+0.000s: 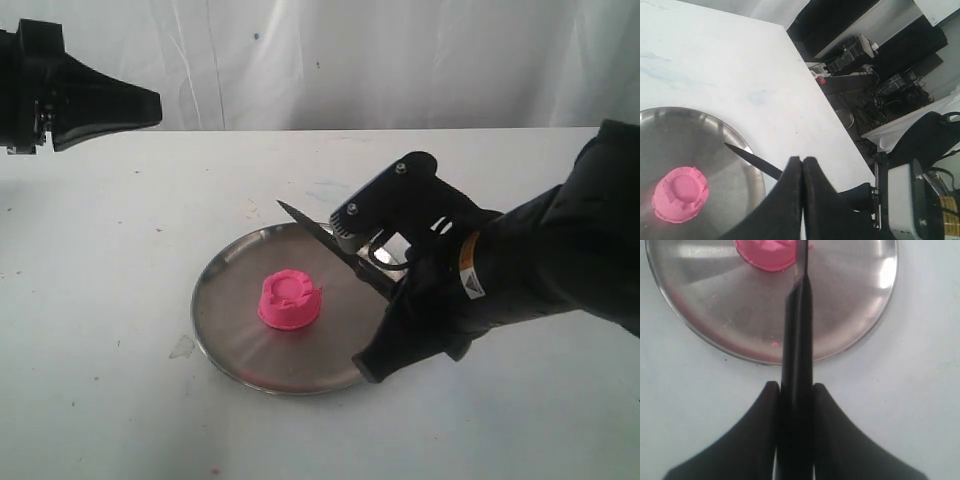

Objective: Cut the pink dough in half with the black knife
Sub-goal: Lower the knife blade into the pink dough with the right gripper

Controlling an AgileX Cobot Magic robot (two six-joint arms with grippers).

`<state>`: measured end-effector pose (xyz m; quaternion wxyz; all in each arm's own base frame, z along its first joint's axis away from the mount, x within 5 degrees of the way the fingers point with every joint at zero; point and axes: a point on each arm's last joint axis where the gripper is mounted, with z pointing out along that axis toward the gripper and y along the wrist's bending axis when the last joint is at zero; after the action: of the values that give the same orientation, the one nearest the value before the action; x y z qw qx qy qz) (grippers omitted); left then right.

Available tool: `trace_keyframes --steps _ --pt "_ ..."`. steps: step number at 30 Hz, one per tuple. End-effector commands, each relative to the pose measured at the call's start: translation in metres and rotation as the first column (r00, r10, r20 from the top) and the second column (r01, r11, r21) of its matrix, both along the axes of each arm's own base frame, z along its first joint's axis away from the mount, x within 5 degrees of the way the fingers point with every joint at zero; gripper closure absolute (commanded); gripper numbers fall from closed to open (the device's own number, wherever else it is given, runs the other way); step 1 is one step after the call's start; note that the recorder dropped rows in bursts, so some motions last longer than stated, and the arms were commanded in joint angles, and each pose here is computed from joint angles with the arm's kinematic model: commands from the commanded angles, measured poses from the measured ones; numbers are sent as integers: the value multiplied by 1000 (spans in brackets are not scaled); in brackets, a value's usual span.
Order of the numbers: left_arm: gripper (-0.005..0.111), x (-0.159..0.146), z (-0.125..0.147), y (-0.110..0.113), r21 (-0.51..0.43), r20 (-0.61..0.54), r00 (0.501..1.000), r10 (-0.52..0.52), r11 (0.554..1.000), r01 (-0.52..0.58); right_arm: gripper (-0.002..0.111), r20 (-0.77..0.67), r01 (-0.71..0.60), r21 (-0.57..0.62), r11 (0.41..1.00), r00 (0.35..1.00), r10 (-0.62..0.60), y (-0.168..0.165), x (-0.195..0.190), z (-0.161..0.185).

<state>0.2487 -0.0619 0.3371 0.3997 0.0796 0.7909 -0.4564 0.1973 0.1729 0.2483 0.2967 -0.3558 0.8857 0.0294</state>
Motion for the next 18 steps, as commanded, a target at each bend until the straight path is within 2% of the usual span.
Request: trace_keyframes --steps 1,5,9,15,18 --pt "107 1 -12 3 6 -5 999 46 999 -46 108 0 -16 -27 999 1000 16 8 8 4" --pt "107 1 -26 7 29 -36 994 101 995 -100 108 -26 -25 -59 998 999 23 15 16 -6" --pt "107 2 -33 6 53 0 998 66 996 -66 108 -46 -32 -74 997 999 29 23 23 -19" --pt "107 18 -51 5 -13 -87 994 70 997 -72 108 -44 -43 -63 997 998 40 35 33 -27" --pt "107 27 -61 5 -33 -94 994 62 997 -65 108 -43 -50 -65 997 998 48 39 37 -30"
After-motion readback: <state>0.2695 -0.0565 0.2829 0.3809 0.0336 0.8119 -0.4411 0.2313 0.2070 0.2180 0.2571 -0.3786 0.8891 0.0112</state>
